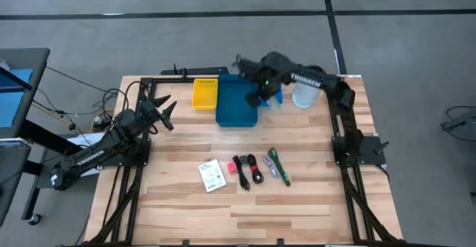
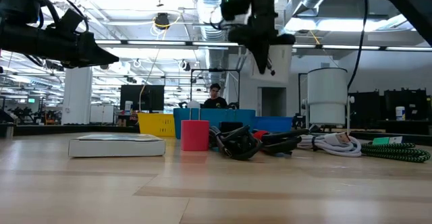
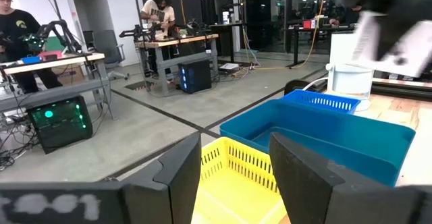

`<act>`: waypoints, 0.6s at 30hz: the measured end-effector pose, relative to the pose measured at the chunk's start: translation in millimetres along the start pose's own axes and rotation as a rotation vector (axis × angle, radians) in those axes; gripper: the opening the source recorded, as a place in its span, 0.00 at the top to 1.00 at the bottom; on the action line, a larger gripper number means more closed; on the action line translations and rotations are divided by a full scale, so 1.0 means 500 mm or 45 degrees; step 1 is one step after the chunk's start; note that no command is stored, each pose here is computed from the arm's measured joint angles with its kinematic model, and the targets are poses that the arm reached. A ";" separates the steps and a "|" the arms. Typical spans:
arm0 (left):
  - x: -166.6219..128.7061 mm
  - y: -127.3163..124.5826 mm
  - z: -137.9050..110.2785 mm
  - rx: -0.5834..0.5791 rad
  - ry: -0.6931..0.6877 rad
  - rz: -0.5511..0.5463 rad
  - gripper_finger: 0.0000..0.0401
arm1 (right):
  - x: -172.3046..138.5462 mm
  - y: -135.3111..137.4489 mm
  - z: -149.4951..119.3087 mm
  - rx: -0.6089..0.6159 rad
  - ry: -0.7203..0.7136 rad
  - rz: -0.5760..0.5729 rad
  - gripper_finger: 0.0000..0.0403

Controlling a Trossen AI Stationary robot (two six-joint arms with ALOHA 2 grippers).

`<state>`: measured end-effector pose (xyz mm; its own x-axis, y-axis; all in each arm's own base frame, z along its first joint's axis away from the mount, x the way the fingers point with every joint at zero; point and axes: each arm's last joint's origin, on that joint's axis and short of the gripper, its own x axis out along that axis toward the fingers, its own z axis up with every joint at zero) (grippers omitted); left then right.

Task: Pick and place items into bin
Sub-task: Put the right white card reader box into the blue bin

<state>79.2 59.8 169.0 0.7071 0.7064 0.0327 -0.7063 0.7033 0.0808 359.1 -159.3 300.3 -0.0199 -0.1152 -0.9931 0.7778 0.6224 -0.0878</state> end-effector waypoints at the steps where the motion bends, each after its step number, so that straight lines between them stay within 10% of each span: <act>1: 0.000 0.000 0.000 0.002 0.000 0.000 0.59 | 0.003 -0.020 0.011 0.014 -0.001 -0.001 0.89; 18: 0.000 0.000 0.000 0.000 0.000 0.000 0.59 | 0.024 -0.224 0.117 0.260 -0.190 0.192 0.88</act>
<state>79.2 59.8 169.0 0.7069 0.7066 0.0326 -0.7065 0.7031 0.0805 308.4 -275.5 302.9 0.1866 -0.1550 -0.9701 0.8754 0.4744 0.0926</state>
